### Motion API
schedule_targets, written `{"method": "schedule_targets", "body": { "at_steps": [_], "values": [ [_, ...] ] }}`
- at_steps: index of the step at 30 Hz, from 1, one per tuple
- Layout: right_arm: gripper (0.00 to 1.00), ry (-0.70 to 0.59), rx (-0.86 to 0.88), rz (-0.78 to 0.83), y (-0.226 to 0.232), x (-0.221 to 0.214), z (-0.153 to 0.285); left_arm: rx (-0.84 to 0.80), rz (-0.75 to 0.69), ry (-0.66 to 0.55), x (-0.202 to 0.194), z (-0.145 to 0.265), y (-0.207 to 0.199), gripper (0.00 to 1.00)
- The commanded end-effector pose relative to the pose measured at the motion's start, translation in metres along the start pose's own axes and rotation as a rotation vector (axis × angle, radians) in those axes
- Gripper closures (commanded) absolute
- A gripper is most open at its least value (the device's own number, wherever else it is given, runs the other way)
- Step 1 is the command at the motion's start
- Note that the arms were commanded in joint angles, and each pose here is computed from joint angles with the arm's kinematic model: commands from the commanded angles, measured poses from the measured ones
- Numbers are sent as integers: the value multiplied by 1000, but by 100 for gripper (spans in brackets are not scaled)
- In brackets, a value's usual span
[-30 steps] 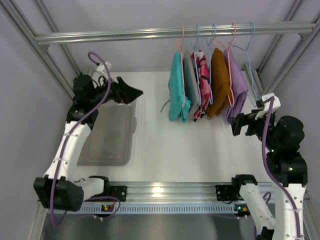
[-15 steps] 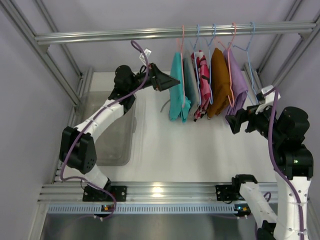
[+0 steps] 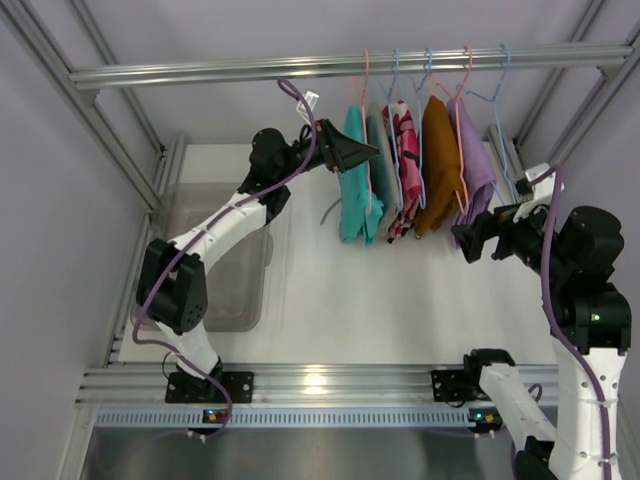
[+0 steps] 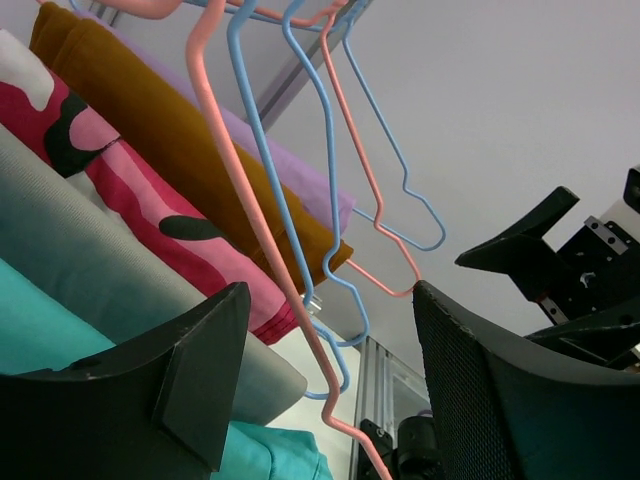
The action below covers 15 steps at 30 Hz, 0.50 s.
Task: Remove the trousers from the hanger
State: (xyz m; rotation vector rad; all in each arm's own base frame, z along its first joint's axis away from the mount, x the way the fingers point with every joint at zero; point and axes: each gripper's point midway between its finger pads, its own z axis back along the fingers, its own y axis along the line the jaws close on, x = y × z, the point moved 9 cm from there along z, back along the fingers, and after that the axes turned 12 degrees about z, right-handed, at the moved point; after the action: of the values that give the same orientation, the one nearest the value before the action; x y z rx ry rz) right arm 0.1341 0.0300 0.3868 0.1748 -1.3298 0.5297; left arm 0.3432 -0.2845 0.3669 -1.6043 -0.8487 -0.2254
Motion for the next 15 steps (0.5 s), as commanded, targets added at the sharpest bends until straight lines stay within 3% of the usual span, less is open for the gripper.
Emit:
{"method": "schedule_targets", "body": {
  "at_steps": [1, 5, 10, 15],
  "values": [
    [1, -17, -7, -3, 0, 6, 6, -84, -41, -53, 8, -10, -17, 29],
    [0, -9, -5, 1, 1, 3, 5, -138, -13, -47, 8, -13, -21, 37],
    [1, -7, -1, -2, 0, 3, 4, -182, 50, -29, 5, -17, -21, 39],
    [0, -17, 7, -6, 0, 7, 3, -186, 53, -50, 7, -17, -23, 51]
  ]
}}
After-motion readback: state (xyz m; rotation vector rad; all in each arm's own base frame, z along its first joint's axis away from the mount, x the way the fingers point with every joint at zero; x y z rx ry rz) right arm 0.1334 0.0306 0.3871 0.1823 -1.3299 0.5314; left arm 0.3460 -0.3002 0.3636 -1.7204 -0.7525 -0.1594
